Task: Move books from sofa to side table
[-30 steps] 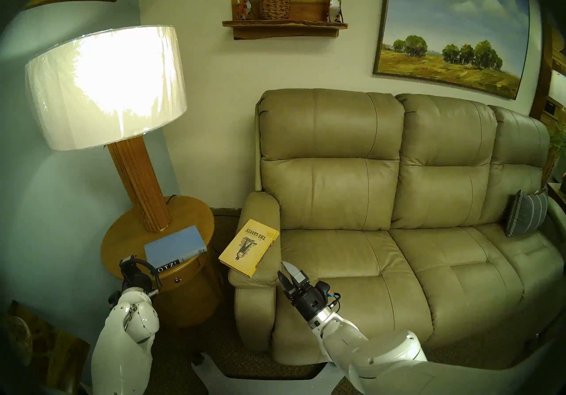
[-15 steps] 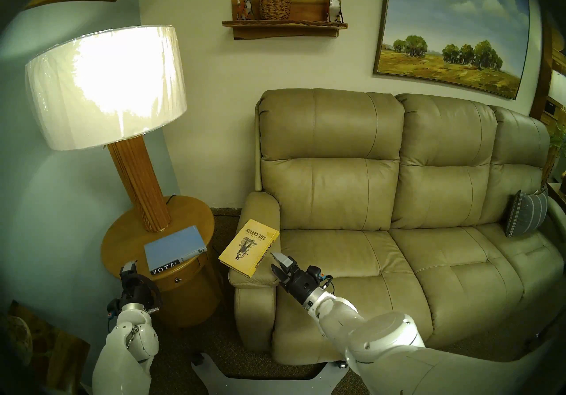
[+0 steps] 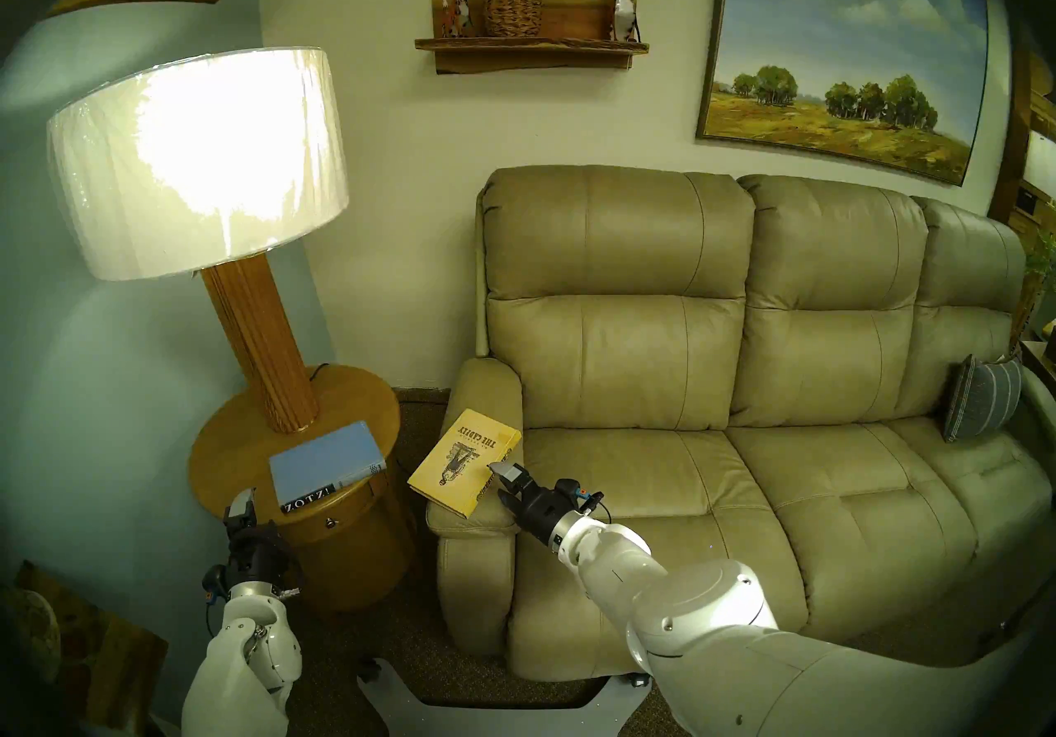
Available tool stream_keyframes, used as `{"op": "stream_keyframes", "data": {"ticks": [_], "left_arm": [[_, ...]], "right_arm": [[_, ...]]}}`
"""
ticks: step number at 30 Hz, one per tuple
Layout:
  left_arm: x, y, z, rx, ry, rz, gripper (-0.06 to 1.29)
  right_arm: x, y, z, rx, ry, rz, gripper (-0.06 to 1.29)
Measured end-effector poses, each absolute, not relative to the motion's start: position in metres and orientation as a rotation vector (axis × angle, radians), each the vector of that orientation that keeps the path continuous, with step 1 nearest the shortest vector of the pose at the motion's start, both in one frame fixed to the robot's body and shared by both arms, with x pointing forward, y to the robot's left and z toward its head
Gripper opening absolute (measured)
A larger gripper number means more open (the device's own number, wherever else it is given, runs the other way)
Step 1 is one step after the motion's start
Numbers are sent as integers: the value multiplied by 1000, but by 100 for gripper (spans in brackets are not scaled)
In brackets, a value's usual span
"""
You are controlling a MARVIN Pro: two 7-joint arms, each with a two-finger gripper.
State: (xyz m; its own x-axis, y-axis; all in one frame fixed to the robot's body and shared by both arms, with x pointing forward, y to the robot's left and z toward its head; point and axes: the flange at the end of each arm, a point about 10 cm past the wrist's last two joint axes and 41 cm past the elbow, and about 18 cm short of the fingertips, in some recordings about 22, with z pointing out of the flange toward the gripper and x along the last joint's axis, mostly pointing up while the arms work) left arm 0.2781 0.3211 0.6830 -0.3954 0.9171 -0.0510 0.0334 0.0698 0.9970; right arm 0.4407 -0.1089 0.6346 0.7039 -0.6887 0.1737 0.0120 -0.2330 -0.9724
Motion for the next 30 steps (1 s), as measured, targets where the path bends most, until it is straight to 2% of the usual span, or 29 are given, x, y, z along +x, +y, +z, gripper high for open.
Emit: {"op": "stream_keyframes", "data": {"ticks": [30], "left_arm": [[281,324,687,908,1480,1454,127]], "right_arm": [[475,-80,653,-1807,649,-755,123]]}}
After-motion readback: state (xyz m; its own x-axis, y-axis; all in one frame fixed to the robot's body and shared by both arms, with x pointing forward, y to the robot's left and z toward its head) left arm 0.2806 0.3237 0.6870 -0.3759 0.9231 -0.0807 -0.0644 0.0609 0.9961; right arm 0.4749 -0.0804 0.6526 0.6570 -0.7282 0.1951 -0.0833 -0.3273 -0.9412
